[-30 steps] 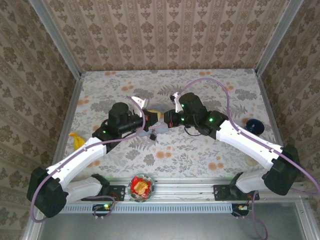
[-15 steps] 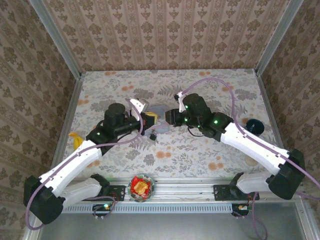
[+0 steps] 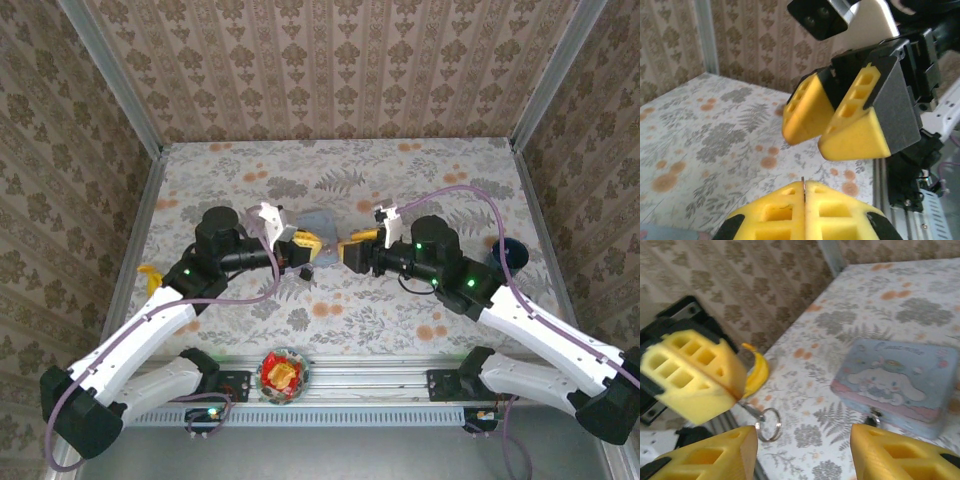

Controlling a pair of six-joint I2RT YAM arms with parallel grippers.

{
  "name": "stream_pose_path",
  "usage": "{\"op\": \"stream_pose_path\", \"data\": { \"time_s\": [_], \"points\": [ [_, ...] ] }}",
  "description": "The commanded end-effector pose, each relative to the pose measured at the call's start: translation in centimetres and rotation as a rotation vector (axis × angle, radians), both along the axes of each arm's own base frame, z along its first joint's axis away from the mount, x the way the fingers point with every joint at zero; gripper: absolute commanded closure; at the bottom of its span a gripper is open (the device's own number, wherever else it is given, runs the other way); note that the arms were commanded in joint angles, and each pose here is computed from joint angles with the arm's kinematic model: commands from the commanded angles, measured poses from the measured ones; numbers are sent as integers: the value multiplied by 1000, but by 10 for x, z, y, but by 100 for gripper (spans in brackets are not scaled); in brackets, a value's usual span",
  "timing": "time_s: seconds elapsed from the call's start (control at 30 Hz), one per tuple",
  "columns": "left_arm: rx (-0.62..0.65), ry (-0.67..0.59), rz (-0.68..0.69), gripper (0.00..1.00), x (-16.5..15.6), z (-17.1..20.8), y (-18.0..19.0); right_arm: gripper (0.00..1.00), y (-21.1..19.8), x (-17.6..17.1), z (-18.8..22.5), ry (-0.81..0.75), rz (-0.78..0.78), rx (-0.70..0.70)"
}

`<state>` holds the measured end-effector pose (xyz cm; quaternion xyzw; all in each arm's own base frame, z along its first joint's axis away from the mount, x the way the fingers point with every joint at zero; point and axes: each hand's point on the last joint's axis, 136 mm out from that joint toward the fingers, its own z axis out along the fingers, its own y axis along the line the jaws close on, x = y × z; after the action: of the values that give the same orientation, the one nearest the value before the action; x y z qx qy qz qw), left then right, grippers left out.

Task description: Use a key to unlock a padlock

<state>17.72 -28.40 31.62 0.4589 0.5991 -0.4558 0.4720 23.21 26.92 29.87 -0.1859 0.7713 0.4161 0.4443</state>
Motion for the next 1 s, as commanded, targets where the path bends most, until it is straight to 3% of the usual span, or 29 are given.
{"op": "stream_pose_path", "data": {
  "time_s": [0.0, 0.07, 0.47, 0.97],
  "points": [
    [-75, -30, -114, 100, -14, 20, -2, 50, 12, -20, 25, -92, 142, 69],
    [-89, -9, -136, 100, -14, 22, -2, 55, 13, -23, 26, -100, 158, 63],
    [-108, 36, -192, 100, -22, 23, -1, 55, 17, -26, 29, -119, 191, 82],
    [-113, 56, -177, 100, -17, 20, -2, 66, 34, -27, 28, -91, 271, 105]
  ]
}}
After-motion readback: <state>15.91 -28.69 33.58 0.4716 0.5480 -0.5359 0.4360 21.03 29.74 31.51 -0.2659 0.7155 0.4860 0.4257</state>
